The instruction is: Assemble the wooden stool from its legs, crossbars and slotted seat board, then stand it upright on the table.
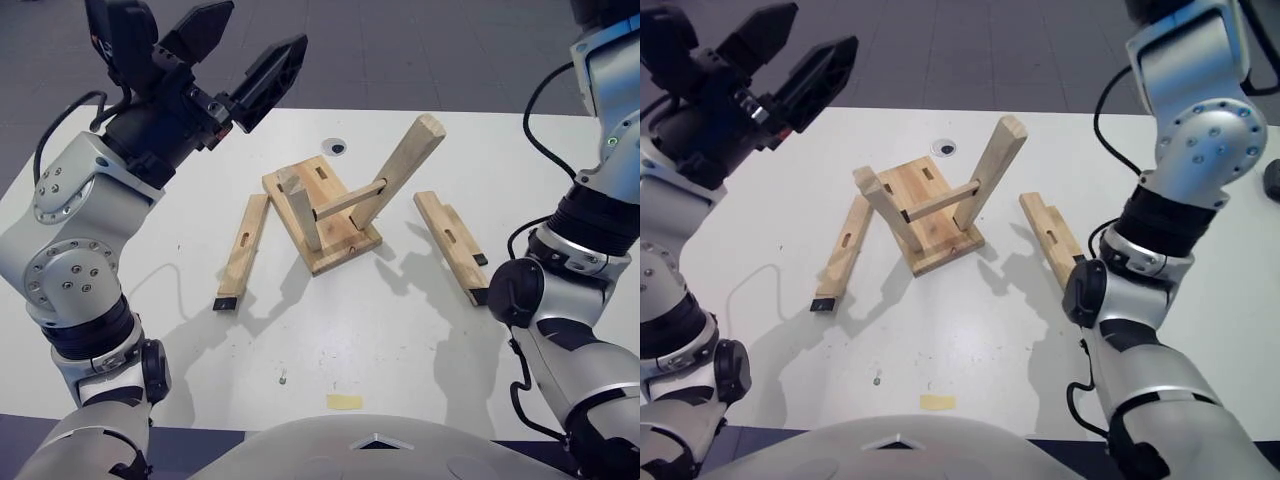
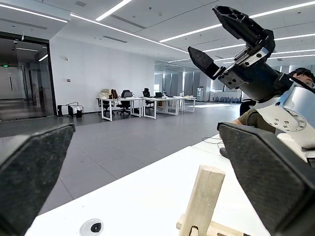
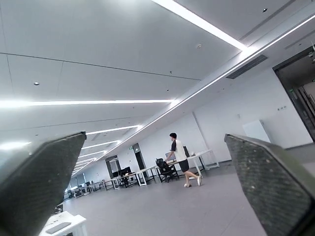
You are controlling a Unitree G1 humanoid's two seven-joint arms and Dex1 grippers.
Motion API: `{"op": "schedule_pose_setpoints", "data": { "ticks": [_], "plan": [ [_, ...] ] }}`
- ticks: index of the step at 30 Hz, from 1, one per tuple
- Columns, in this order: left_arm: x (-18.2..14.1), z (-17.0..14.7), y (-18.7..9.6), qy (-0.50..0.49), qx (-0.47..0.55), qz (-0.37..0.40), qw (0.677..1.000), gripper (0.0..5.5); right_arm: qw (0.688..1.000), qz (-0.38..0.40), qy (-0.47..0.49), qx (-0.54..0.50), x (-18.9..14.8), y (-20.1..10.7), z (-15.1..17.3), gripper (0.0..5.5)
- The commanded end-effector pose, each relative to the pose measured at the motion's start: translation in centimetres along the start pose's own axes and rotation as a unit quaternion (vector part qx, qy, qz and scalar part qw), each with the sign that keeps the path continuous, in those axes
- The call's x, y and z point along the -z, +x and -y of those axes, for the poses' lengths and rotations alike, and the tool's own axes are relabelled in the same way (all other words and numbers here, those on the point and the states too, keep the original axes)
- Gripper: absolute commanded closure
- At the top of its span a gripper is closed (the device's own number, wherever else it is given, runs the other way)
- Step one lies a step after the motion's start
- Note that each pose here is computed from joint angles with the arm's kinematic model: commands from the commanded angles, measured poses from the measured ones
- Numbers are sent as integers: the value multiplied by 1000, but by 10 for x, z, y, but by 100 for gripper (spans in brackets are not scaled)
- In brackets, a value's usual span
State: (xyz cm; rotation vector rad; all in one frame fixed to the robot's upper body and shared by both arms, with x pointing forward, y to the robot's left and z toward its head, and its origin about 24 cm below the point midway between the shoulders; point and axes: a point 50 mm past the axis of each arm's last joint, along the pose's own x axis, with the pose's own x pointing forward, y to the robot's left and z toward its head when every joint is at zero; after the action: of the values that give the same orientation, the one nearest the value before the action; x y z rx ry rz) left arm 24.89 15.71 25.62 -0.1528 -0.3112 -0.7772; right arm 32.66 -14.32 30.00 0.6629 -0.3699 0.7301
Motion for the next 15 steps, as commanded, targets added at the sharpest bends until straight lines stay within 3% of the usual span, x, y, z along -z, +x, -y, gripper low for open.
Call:
{"op": "schedule_pose_setpoints", "data": {
  "ticks": [1, 11, 15],
  "plan": [
    [17, 5, 5, -8, 4, -35, 999, 10, 938, -314, -7, 144, 158, -90, 38, 10],
    [32, 10, 3, -29, -9, -49, 998, 10, 979, -165, 7, 116, 114, -54, 25, 10],
    [20, -11, -1, -49, -96, -2, 994, 10, 992, -69, 16, 106, 70, -53, 19, 10]
  ]
}}
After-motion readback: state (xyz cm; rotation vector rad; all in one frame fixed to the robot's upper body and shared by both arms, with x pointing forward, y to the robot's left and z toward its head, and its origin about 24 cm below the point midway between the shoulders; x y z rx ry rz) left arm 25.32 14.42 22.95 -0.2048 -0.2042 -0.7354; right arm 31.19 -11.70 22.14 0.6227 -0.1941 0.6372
